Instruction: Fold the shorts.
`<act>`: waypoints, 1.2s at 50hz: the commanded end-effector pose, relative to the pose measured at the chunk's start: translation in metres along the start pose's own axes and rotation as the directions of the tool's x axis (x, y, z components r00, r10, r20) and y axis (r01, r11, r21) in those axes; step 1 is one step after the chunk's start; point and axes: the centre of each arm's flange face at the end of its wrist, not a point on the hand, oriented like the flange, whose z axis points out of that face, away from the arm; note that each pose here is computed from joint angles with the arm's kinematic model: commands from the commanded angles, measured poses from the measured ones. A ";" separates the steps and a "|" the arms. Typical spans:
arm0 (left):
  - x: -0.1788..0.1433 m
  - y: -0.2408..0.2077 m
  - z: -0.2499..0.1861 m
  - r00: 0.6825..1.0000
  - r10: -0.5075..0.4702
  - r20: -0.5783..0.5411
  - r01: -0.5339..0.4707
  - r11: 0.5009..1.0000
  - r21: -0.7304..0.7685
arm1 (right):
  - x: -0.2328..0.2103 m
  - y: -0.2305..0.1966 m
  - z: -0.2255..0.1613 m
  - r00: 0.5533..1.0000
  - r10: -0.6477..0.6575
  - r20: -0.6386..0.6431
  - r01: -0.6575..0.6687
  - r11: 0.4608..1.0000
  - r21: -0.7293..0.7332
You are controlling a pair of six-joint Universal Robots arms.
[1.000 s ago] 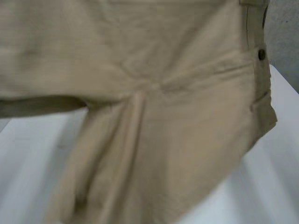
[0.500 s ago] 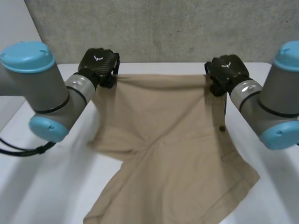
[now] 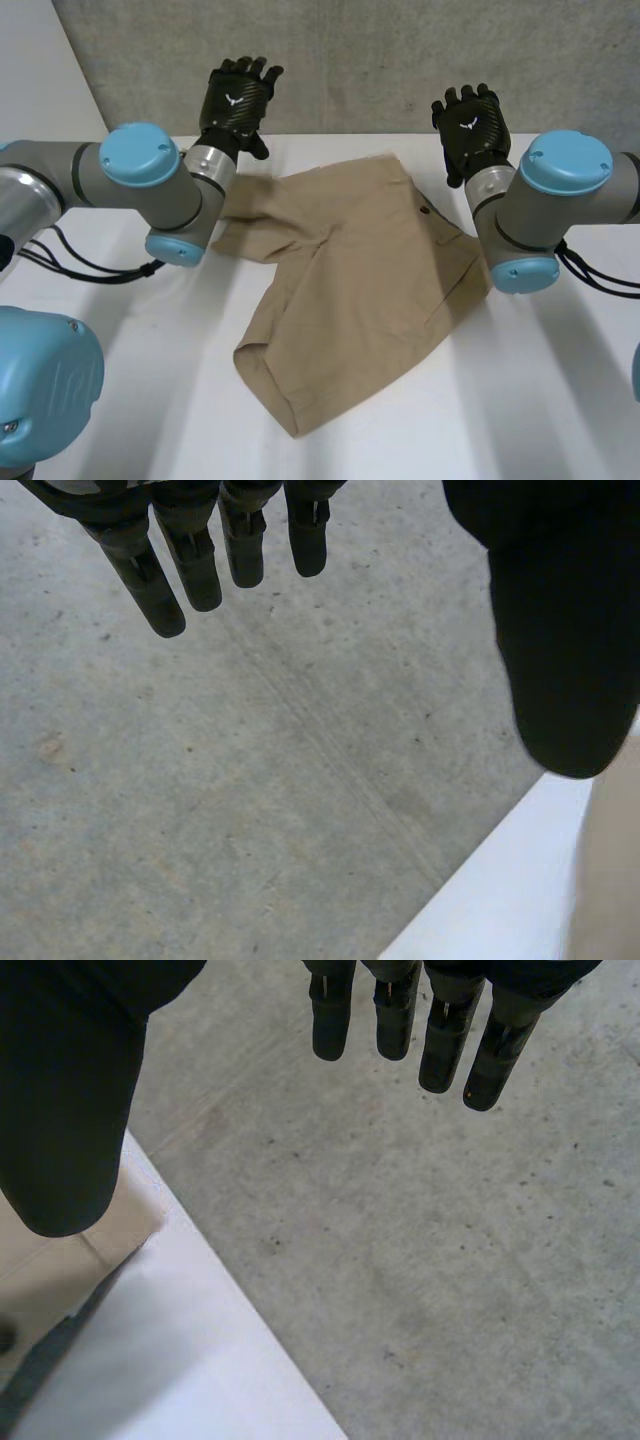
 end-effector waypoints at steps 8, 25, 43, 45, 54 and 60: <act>0.000 -0.039 -0.050 0.999 -0.018 0.032 0.023 0.991 -0.130 | 0.042 -0.021 -0.053 0.996 -0.006 0.088 0.014 0.996 -0.091; 0.062 -0.078 -0.207 0.964 -0.267 -0.006 0.223 0.816 -0.534 | 0.069 0.049 -0.071 0.904 -0.088 0.418 0.147 0.983 -0.111; 0.102 -0.078 -0.277 0.941 -0.328 -0.088 0.190 0.723 -0.664 | 0.042 0.106 -0.069 0.837 -0.145 0.527 0.210 0.976 -0.065; 0.102 -0.076 -0.280 0.945 -0.318 -0.079 0.185 0.717 -0.672 | 0.040 0.111 -0.068 0.836 -0.155 0.527 0.220 0.973 -0.064; 0.103 -0.073 -0.288 0.947 -0.311 -0.083 0.172 0.708 -0.685 | 0.038 0.116 -0.065 0.837 -0.167 0.521 0.225 0.973 -0.049; 0.104 -0.069 -0.291 0.949 -0.306 -0.081 0.167 0.702 -0.692 | 0.039 0.108 -0.069 0.840 -0.157 0.520 0.221 0.973 -0.063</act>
